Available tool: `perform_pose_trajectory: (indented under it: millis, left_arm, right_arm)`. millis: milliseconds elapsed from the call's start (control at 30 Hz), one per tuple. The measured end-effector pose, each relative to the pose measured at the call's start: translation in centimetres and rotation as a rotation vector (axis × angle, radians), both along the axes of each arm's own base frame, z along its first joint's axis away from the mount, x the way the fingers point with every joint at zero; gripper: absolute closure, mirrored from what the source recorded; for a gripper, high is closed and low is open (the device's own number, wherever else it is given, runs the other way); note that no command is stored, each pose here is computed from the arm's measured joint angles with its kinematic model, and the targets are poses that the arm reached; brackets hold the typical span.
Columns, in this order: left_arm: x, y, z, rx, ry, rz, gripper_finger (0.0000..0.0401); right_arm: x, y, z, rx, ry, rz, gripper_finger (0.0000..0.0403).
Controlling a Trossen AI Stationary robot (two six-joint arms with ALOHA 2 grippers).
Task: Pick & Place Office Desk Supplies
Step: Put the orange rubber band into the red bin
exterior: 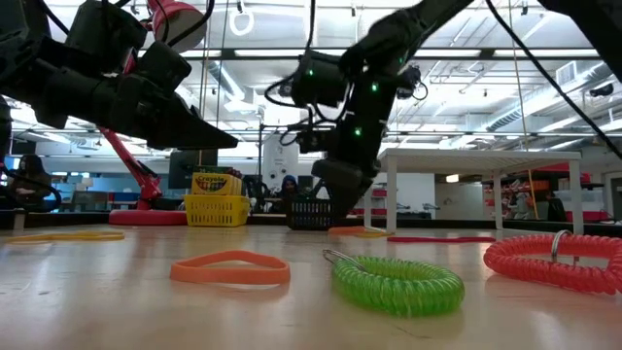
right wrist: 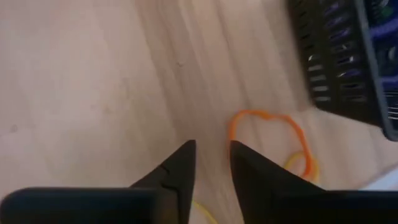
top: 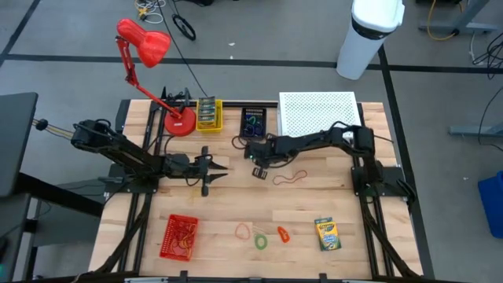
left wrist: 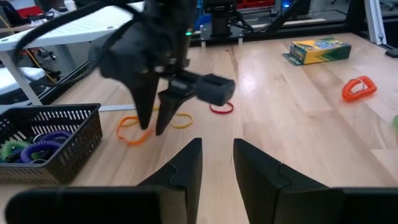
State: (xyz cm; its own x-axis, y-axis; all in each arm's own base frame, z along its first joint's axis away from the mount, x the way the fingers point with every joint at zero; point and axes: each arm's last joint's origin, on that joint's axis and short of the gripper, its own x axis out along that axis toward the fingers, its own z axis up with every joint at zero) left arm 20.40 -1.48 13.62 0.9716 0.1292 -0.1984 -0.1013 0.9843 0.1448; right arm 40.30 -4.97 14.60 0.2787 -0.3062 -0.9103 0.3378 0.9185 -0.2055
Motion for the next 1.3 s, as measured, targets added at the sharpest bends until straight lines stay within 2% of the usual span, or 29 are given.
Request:
perform_pose_trajectory:
  millis: [133, 267, 500, 833, 1167, 1300]
  left_arm:
    - [0.0, 0.0, 0.0, 0.002, 0.002, 0.000, 0.0300]
    - [0.0, 0.0, 0.0, 0.002, 0.002, -0.001, 0.0300]
    - [0.0, 0.0, 0.0, 0.000, 0.001, -0.007, 0.0300]
    - [0.0, 0.0, 0.0, 0.000, 0.002, -0.009, 0.0300]
    - [0.0, 0.0, 0.0, 0.000, 0.001, -0.008, 0.0300]
    - [0.0, 0.0, 0.0, 0.000, 0.002, -0.008, 0.0300]
  right_arm:
    - [-0.1, -1.4, -0.6, 0.012, -0.048, -0.034, 0.0266]
    - [-0.3, -2.0, -0.7, 0.005, -0.047, -0.059, 0.0264]
    - [-0.3, -2.5, -0.7, 0.082, -0.059, -0.043, 0.0277]
    - [-0.3, -3.3, -0.8, 0.064, -0.071, -0.076, 0.0313]
    - [-0.4, -3.2, -0.9, 0.116, -0.064, -0.062, 0.0254]
    - [-0.2, -3.2, -0.8, 0.123, -0.089, -0.053, 0.0264]
